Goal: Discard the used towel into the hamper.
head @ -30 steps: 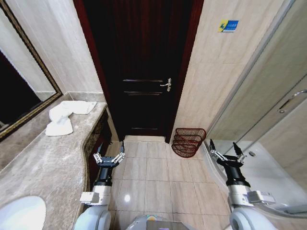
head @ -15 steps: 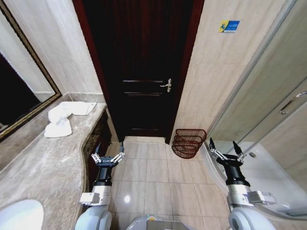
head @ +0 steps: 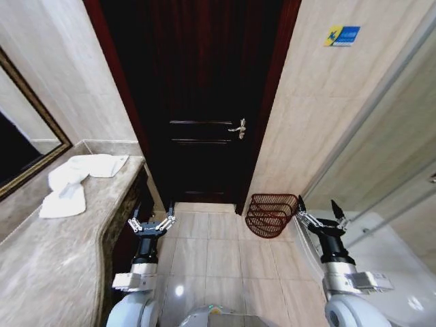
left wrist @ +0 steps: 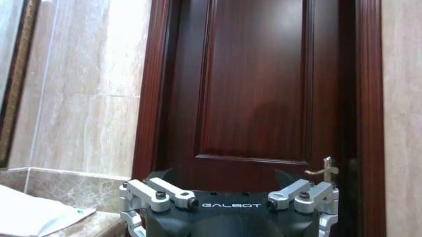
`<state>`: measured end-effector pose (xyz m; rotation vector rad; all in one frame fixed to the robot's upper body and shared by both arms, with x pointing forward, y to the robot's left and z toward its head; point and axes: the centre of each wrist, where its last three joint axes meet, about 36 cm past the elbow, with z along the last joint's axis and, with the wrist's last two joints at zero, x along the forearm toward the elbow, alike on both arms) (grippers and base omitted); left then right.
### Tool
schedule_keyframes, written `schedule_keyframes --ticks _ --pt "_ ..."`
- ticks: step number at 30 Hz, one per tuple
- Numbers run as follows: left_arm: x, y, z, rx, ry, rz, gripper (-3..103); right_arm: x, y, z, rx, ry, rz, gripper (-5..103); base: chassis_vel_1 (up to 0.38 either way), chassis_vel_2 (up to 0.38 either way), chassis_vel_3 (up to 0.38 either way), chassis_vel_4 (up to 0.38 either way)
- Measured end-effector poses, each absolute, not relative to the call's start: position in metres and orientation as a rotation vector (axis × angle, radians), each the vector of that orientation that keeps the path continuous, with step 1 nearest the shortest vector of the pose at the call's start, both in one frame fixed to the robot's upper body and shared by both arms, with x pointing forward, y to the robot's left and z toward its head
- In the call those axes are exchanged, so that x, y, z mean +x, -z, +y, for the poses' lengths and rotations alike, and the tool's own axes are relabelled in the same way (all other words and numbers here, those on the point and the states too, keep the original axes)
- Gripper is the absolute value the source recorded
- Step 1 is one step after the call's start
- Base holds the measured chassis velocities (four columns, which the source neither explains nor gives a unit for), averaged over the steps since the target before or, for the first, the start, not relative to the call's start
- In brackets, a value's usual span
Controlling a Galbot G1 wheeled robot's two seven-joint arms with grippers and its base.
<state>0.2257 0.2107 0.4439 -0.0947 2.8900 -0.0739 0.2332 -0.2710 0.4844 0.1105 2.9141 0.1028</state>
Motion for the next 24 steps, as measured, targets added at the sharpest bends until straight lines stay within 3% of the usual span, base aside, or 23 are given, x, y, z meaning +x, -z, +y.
schedule_keyframes --ticks 15,24 --pt "0.2305 -0.4414 0.2122 -0.165 0.045 2.889 100 0.2352 -0.4839 -0.2719 0.133 -0.105 2.895 100 -0.181 0.189 0.189 -0.191" --pt "0.2307 -0.4415 0.215 -0.188 0.02 2.88 100 0.2366 -0.4813 -0.2717 0.115 -0.103 2.891 100 -0.035 0.03 0.02 -0.029"
